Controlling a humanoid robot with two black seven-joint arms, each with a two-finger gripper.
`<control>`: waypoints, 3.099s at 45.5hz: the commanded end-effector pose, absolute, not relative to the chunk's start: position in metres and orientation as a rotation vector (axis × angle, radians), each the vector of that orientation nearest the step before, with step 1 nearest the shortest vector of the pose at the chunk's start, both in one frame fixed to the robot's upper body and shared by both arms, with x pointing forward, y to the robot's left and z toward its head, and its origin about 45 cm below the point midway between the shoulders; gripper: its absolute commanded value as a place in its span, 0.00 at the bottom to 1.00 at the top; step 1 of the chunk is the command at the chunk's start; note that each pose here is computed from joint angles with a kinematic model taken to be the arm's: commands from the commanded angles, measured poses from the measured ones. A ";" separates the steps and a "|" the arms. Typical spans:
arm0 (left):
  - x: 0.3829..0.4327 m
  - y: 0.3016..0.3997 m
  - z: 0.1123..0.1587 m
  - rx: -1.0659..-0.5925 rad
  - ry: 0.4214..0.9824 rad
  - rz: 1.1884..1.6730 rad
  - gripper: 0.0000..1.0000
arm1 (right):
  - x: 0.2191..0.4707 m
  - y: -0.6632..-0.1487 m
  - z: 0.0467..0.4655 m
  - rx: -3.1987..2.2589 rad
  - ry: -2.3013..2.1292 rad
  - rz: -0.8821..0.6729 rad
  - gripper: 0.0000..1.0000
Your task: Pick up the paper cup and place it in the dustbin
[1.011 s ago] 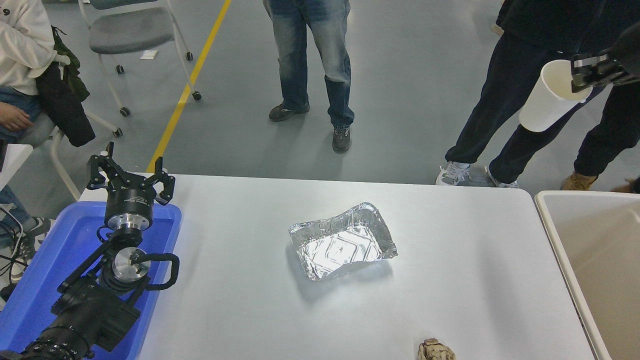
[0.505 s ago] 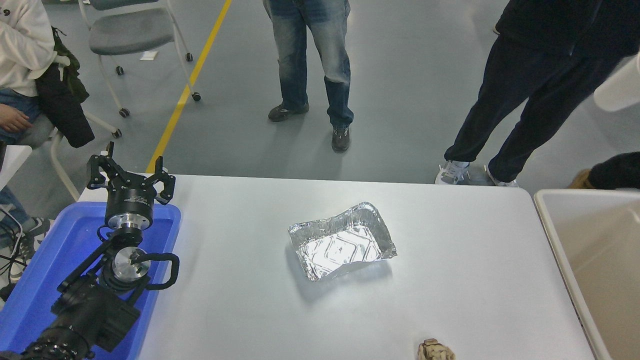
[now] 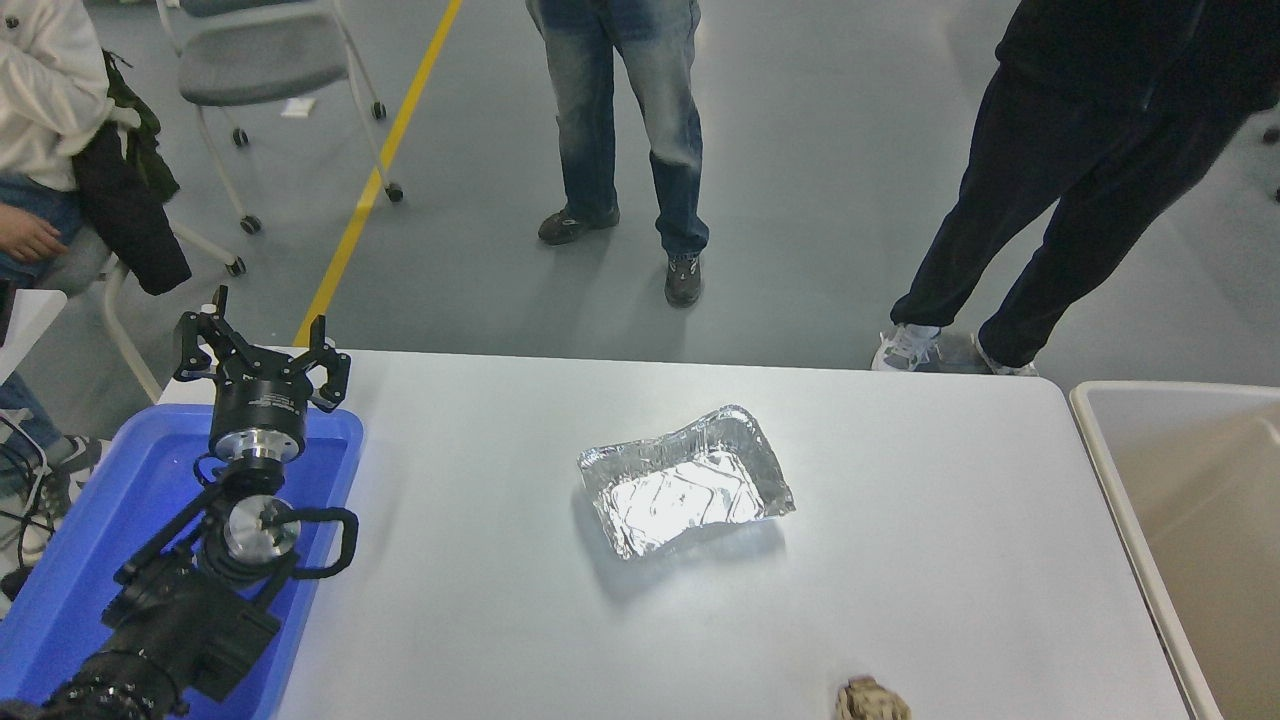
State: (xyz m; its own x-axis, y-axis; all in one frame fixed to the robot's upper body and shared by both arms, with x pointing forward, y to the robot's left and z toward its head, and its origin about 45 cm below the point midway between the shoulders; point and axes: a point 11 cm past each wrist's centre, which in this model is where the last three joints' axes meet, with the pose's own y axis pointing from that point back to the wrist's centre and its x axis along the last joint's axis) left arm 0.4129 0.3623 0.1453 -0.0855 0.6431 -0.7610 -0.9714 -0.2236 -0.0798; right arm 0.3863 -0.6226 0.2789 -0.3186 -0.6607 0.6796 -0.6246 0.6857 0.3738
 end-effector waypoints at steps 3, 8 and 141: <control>0.4127 0.3625 0.1449 -0.821 0.547 1.636 0.99 | 0.332 -0.611 0.156 0.850 -2.134 -0.317 0.00; 0.4132 0.3624 0.1456 -0.823 0.545 1.635 0.99 | 0.317 -0.601 0.127 0.850 -2.142 -0.413 0.00; 0.4132 0.3623 0.1456 -0.822 0.544 1.635 0.99 | 0.386 -0.422 0.328 1.373 -0.953 0.429 1.00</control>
